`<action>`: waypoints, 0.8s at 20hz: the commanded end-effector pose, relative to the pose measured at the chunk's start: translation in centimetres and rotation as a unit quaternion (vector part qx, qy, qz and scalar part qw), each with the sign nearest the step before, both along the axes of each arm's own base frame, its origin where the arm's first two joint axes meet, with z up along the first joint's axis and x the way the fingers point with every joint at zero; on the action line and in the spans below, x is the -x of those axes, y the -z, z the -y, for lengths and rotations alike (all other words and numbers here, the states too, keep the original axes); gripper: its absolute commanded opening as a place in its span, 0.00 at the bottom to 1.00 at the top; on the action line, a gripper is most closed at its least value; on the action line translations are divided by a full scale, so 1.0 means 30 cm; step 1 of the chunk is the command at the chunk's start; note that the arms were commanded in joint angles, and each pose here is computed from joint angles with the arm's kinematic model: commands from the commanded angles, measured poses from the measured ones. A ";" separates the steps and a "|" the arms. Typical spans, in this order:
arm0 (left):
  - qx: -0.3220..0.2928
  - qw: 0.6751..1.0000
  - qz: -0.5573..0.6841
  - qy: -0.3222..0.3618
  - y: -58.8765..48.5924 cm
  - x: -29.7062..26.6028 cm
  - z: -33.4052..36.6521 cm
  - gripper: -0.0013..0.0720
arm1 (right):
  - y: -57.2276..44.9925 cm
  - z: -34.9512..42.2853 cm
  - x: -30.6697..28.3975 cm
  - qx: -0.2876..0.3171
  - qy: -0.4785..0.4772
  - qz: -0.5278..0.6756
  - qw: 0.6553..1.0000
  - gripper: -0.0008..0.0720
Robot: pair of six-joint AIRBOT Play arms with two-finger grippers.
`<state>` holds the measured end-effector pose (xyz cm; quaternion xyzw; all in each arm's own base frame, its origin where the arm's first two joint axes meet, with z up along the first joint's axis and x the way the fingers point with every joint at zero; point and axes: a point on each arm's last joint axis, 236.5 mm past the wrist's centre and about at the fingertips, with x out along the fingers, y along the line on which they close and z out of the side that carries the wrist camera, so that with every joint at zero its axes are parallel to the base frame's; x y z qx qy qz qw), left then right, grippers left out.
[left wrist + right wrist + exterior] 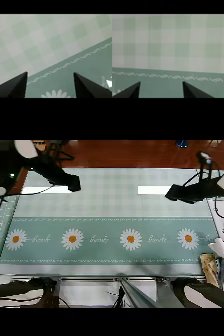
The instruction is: Fold the shirts.
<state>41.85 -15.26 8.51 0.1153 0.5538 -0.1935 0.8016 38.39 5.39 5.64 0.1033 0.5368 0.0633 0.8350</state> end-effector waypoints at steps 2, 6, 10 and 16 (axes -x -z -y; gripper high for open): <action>-0.068 0.998 0.010 -0.017 0.018 0.032 0.049 0.99 | 0.069 0.039 0.123 0.071 -0.044 -0.082 0.993 0.83; -0.060 0.997 0.000 -0.038 0.034 0.025 0.037 0.99 | 0.070 0.055 0.148 0.086 -0.060 -0.092 0.990 0.84; -0.061 0.997 -0.001 -0.040 0.040 0.022 0.032 0.99 | 0.068 0.047 0.146 0.082 -0.062 -0.090 0.991 0.84; -0.062 0.997 -0.005 -0.040 0.052 0.020 0.033 0.99 | 0.068 0.047 0.145 0.082 -0.062 -0.090 0.991 0.83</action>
